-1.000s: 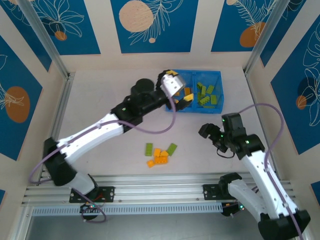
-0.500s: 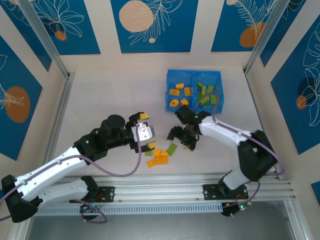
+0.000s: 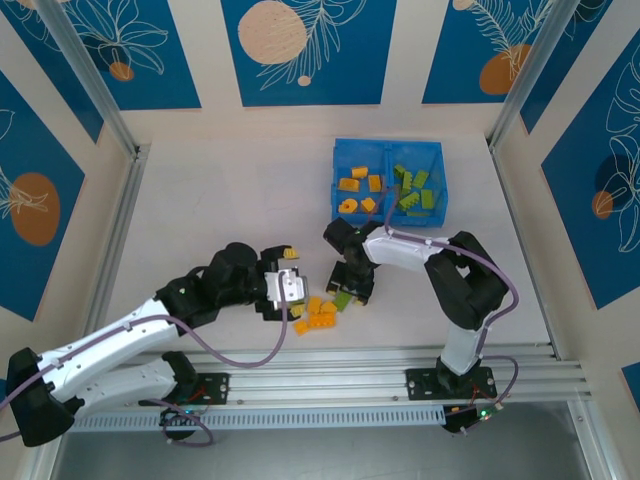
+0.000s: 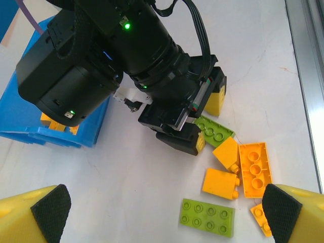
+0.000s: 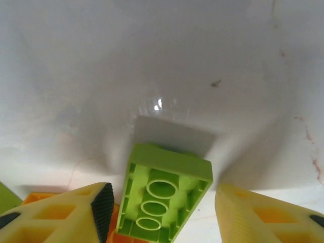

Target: Sort the legos into containers by color

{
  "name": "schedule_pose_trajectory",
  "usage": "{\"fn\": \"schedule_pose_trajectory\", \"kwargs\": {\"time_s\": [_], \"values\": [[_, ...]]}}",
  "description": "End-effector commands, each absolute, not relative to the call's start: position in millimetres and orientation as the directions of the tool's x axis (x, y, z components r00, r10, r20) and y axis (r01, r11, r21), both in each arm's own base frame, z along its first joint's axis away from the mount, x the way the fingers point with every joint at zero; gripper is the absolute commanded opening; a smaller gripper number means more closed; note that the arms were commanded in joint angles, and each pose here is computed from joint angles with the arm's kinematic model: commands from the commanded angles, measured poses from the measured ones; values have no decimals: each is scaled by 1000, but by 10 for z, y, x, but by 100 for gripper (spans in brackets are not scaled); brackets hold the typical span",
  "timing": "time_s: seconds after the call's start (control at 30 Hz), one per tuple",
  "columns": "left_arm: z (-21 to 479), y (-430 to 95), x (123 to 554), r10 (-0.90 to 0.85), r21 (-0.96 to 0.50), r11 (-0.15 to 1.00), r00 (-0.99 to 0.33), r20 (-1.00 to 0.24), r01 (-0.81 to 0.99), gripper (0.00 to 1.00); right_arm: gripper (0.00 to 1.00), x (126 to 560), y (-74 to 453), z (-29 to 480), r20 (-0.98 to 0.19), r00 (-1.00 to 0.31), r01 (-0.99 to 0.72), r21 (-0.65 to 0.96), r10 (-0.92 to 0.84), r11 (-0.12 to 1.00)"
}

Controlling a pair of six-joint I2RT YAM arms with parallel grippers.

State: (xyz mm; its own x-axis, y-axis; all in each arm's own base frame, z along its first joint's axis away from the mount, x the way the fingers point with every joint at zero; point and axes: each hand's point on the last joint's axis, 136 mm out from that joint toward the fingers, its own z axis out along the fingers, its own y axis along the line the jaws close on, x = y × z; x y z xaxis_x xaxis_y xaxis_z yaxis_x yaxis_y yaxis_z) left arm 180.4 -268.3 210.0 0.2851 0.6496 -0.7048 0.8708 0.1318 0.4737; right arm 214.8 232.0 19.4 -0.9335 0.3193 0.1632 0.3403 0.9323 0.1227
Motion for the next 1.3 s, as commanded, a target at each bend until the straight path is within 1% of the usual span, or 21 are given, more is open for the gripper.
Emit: {"fn": "schedule_pose_trajectory", "kwargs": {"time_s": [0.0,0.1,0.2,0.23,0.33,0.43,0.5,0.63,0.7,0.83,0.93,1.0,1.1,1.27], "values": [[2100,-2729,1814,632,483,119,309,-711,867,100,52,2130,2262,137,161,-926,356,67,342,932],[2107,-2767,1774,610,470,107,315,-727,876,100,42,2141,2191,135,145,-926,359,45,350,932],[2108,-2819,1656,572,446,58,337,-748,893,100,33,2175,2125,204,124,-924,370,57,361,927],[2104,-2833,1628,563,438,45,339,-754,898,100,31,2192,2108,243,116,-924,374,67,365,925],[2145,-2881,1590,532,429,31,349,-771,903,100,31,2286,2038,420,73,-926,377,110,371,920],[2199,-2917,1606,512,437,40,357,-781,899,100,31,2425,1905,675,0,-923,380,143,384,914],[2246,-2935,1615,496,442,49,362,-789,896,100,31,2535,1789,873,-61,-919,376,167,390,912],[2324,-2962,1653,479,446,75,361,-800,892,100,31,2840,1468,1333,-245,-896,332,182,370,926],[2373,-2959,1713,480,454,111,352,-803,884,100,31,3018,1261,1542,-341,-874,312,150,345,938],[2426,-2891,1929,527,464,225,294,-798,857,100,31,3467,775,1885,-536,-798,310,30,277,950],[2465,-2832,2030,556,455,284,241,-795,844,100,32,3820,469,2023,-618,-747,333,-30,245,942],[2505,-2807,2066,558,437,319,206,-804,841,100,32,4054,333,2037,-638,-731,344,-37,243,938],[2541,-2781,2117,546,392,378,140,-826,839,100,32,4406,173,1955,-632,-727,369,-31,268,929],[2560,-2670,2200,512,281,511,-25,-859,812,100,32,4990,20,1773,-622,-722,402,-19,304,916]]}}
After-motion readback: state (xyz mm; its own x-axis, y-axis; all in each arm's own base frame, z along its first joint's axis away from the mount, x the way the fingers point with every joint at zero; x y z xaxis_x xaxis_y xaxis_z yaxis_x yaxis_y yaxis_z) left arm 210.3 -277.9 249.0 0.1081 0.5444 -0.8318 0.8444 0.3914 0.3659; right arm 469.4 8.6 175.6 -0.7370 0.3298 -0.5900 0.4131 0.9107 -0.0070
